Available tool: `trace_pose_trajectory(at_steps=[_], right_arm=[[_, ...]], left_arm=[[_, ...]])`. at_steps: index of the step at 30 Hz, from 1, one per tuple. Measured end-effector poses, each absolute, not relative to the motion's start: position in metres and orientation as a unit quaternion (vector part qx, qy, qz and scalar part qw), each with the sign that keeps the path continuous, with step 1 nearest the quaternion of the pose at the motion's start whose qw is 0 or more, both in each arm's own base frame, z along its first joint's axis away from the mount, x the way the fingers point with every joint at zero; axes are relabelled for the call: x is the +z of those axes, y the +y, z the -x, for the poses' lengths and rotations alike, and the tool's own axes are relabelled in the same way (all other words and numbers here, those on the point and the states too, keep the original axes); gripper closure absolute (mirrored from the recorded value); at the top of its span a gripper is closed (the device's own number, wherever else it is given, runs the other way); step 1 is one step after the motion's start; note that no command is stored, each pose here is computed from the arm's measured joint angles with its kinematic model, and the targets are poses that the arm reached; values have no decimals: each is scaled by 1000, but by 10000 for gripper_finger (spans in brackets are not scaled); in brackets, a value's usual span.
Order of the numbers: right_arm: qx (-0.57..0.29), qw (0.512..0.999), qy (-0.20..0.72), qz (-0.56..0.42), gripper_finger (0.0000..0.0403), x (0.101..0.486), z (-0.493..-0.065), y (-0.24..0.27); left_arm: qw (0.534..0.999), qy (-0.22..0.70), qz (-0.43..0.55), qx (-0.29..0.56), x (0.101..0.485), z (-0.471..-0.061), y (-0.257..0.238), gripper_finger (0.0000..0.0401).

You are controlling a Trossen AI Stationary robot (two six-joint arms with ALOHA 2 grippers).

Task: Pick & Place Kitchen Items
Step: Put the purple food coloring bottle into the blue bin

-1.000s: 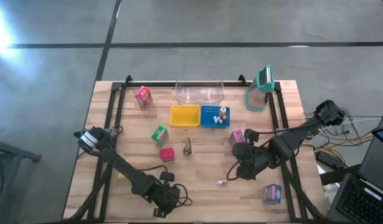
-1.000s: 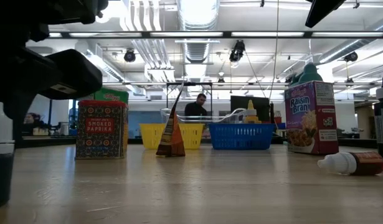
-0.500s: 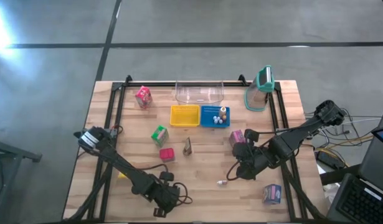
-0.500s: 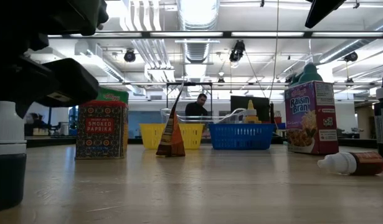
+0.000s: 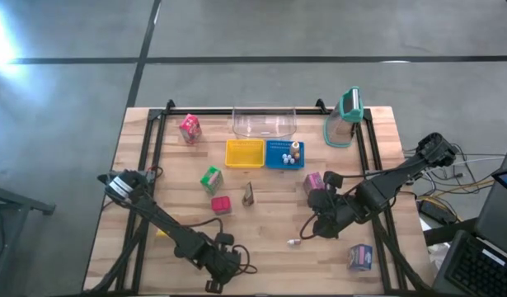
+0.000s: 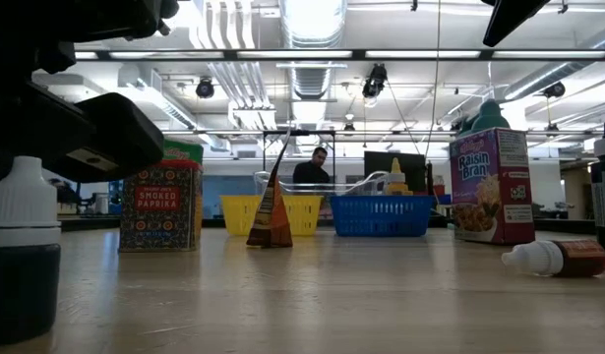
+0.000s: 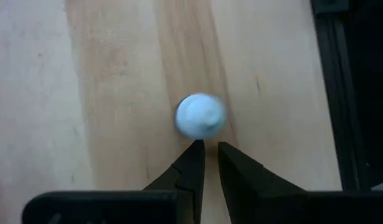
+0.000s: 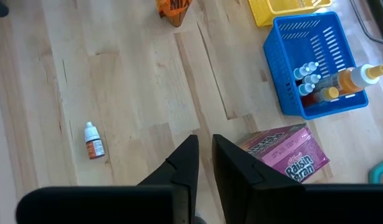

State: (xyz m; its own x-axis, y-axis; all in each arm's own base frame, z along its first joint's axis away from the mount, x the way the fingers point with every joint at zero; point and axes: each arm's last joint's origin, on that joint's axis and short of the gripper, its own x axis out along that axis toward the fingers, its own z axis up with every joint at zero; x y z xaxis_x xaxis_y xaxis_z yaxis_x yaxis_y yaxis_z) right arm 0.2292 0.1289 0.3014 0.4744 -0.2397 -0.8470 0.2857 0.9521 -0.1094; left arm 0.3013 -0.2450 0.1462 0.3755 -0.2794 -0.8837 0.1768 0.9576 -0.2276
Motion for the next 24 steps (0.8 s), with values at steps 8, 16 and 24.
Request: trace_pose_trajectory(at_steps=[8, 16, 24], right_arm=[[-155, 856, 492, -21, 368, 298, -229, 128], [-156, 854, 495, -18, 351, 295, -228, 128], [-157, 852, 498, -15, 342, 292, -228, 128]], left_arm=[[837, 527, 36, -145, 147, -305, -244, 348], [848, 511, 20, -136, 147, -312, -238, 348], [859, 492, 11, -138, 148, -321, -230, 348]])
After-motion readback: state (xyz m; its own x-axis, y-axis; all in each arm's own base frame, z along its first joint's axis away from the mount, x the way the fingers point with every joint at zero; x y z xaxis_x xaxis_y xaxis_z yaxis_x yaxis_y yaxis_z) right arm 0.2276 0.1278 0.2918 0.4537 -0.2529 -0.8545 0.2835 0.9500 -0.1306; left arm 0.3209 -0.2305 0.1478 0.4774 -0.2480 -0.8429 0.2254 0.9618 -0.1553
